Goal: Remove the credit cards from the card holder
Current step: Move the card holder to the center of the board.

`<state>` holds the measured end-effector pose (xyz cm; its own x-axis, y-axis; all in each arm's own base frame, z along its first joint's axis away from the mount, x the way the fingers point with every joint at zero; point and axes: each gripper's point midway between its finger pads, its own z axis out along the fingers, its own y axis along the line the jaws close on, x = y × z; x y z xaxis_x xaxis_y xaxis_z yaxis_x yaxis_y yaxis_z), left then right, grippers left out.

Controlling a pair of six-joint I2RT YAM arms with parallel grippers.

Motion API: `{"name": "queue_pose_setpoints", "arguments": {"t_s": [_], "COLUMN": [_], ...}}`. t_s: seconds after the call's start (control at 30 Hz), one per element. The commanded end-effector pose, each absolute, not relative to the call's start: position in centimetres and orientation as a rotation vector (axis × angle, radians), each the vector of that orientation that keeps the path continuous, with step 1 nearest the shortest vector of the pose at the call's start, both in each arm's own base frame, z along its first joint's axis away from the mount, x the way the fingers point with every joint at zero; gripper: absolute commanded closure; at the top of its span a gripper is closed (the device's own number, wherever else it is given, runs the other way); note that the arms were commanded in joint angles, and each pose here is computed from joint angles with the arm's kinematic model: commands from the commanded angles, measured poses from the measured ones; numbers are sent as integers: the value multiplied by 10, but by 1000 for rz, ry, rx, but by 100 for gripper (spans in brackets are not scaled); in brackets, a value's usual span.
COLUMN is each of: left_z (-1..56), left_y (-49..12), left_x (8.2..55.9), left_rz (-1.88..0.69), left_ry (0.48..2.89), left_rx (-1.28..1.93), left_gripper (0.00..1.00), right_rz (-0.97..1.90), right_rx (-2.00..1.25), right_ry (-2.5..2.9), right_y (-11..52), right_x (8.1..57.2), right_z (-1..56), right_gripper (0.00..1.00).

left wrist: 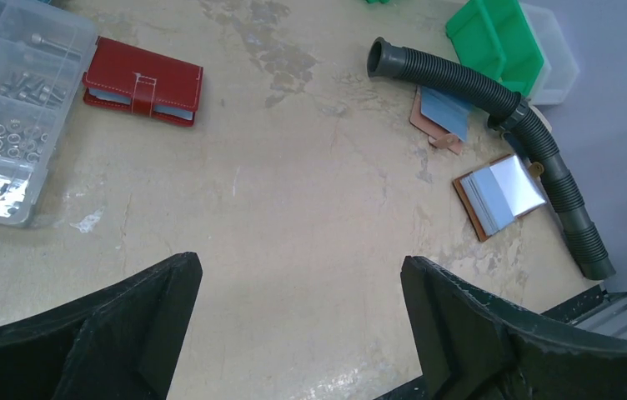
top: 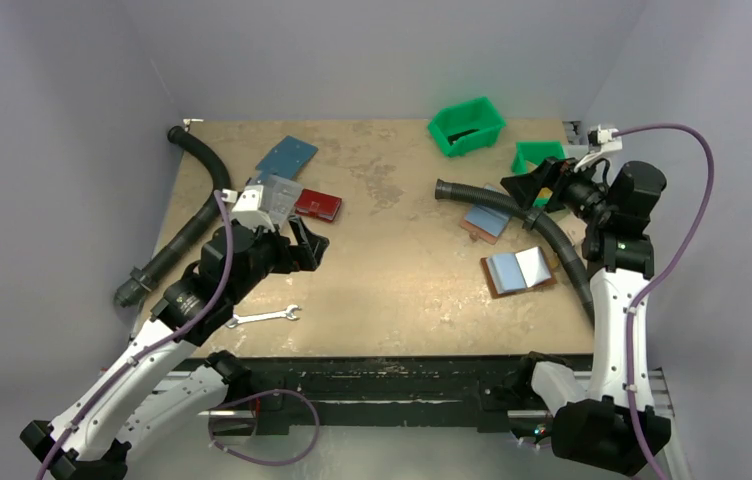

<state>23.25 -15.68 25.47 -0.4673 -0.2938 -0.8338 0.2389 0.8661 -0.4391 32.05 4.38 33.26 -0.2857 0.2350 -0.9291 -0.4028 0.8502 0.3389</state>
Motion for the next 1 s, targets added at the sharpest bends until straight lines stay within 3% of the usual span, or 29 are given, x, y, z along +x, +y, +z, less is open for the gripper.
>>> {"name": "queue_pose_setpoints", "arguments": {"t_s": [0.0,0.47,0.6,0.97], "left_z": [270,247,232,215], "left_y": [-153,-149,-150,-166], "left_x": [237,255,273,340], "left_rz": [-600,-452,-356,-7], "left_ry": [1922,1958,1978,2151], "left_rx": [-39,25,64,276], "left_gripper": [0,0,0,0], "right_rz": [626,671,750,774], "right_rx": [-144,-250,-547,-656], "right_ry": [1724,1750,1722,1736], "right_y": [45,54,74,79], "right_x": [320,320,302,292], "right_z": [338,314,283,262], "right_gripper": [1,1,1,1]}}
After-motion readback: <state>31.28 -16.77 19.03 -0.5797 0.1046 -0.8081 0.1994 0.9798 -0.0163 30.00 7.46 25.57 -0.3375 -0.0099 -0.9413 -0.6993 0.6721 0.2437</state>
